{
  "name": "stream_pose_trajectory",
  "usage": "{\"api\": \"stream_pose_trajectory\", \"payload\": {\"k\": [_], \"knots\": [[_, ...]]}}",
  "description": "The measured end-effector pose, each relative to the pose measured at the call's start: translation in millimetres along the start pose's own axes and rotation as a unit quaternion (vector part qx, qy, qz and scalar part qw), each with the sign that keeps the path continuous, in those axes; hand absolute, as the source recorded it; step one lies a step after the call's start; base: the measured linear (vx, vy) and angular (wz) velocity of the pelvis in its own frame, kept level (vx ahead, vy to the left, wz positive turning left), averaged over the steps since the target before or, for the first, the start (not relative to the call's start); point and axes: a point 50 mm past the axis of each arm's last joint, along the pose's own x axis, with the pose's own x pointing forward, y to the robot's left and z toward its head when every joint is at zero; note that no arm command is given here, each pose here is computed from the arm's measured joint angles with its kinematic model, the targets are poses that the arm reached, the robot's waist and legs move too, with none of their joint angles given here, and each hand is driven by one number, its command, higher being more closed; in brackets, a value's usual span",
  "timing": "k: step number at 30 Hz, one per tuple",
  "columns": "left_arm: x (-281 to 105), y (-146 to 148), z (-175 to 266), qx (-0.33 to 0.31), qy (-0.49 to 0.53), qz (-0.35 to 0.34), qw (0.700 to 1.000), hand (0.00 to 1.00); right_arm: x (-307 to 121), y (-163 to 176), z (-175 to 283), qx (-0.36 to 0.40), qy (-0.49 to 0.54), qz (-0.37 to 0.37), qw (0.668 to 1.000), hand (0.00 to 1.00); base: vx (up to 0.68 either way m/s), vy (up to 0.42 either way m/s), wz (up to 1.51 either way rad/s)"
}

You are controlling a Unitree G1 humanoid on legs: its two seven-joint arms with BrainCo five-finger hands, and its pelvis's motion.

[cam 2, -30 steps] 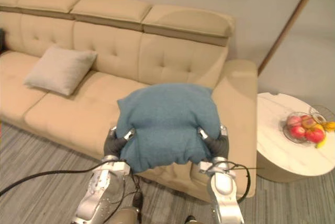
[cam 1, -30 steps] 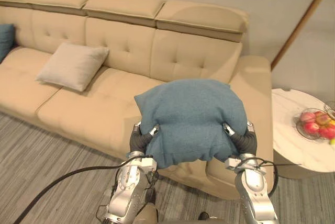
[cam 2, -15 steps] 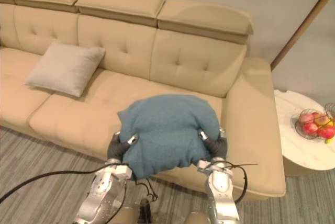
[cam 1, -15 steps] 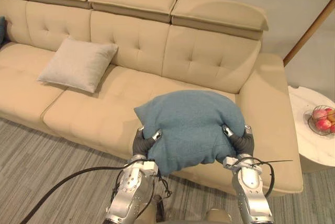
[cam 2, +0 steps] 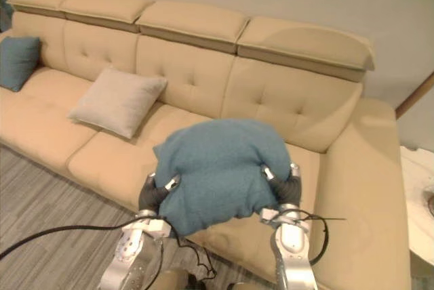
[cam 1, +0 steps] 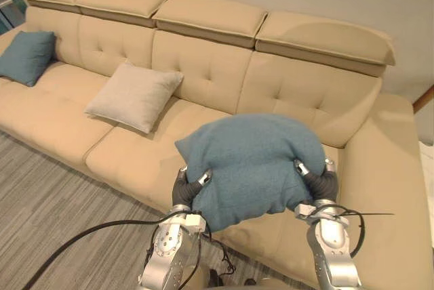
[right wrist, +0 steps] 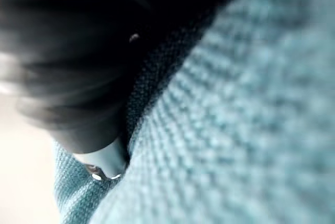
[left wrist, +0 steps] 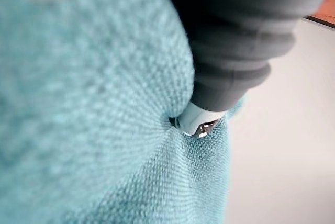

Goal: Pick up cushions and gather them together orderly.

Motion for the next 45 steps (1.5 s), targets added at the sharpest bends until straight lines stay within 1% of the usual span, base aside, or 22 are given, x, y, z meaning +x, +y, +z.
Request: {"api": "stream_pose_trajectory", "payload": {"k": [11,13,15,18,23,28,30,33,36,38,40,41,42,43,44,45], "knots": [[0,1,-1,0.014,0.004,-0.004,1.000,1.00,2,2,-6,-0.020,0.008,-0.007,1.000,1.00,0.11,0.124,-0.22],[-1,0,-2,0.019,0.005,-0.008,1.000,1.00,3,0,-6,-0.042,0.003,-0.007,0.999,1.00,-0.01,-0.029,-0.07],[1,-3,-1,0.019,0.004,-0.007,1.000,1.00,4,0,-6,-0.044,0.002,-0.014,0.999,1.00,-0.05,-0.055,-0.16],[9,-6,6,0.021,-0.013,-0.004,1.000,1.00,14,3,-6,-0.062,-0.007,-0.022,0.998,1.00,-0.09,-0.036,-0.38],[36,-20,32,0.037,-0.078,-0.006,0.996,1.00,36,12,15,-0.064,-0.068,-0.051,0.994,1.00,-0.12,-0.024,-0.45],[70,-39,73,0.064,-0.171,-0.011,0.983,1.00,60,24,46,-0.044,-0.141,-0.084,0.985,1.00,-0.12,0.004,-0.29],[95,-50,99,0.081,-0.217,-0.011,0.973,1.00,79,32,72,-0.022,-0.192,-0.101,0.976,1.00,-0.11,0.022,-0.19],[120,-65,133,0.110,-0.268,-0.019,0.957,1.00,111,37,100,-0.015,-0.236,-0.122,0.964,1.00,-0.08,0.016,-0.13],[146,-89,188,0.143,-0.342,-0.015,0.929,1.00,144,47,142,0.005,-0.284,-0.159,0.946,1.00,-0.07,0.007,-0.12],[153,-96,215,0.143,-0.374,0.000,0.916,1.00,157,55,167,0.005,-0.312,-0.174,0.934,1.00,-0.05,0.001,-0.17],[160,-108,255,0.143,-0.418,0.022,0.897,1.00,173,65,207,0.001,-0.350,-0.193,0.917,1.00,-0.05,0.014,-0.10],[162,-111,265,0.141,-0.427,0.028,0.893,1.00,177,67,217,0.000,-0.355,-0.197,0.914,1.00,-0.04,0.029,-0.05],[164,-120,288,0.130,-0.445,0.044,0.885,1.00,186,72,241,-0.005,-0.365,-0.211,0.907,1.00,-0.04,0.022,-0.03],[164,-123,295,0.126,-0.450,0.050,0.883,0.00,187,74,248,-0.005,-0.367,-0.215,0.905,1.00,-0.03,0.022,-0.03],[165,-124,300,0.122,-0.453,0.056,0.881,0.00,188,75,253,-0.003,-0.368,-0.219,0.904,0.00,-0.02,0.018,0.03],[164,-128,311,0.114,-0.461,0.063,0.878,0.00,190,76,262,0.003,-0.369,-0.229,0.901,0.00,-0.02,0.028,0.05]]}}
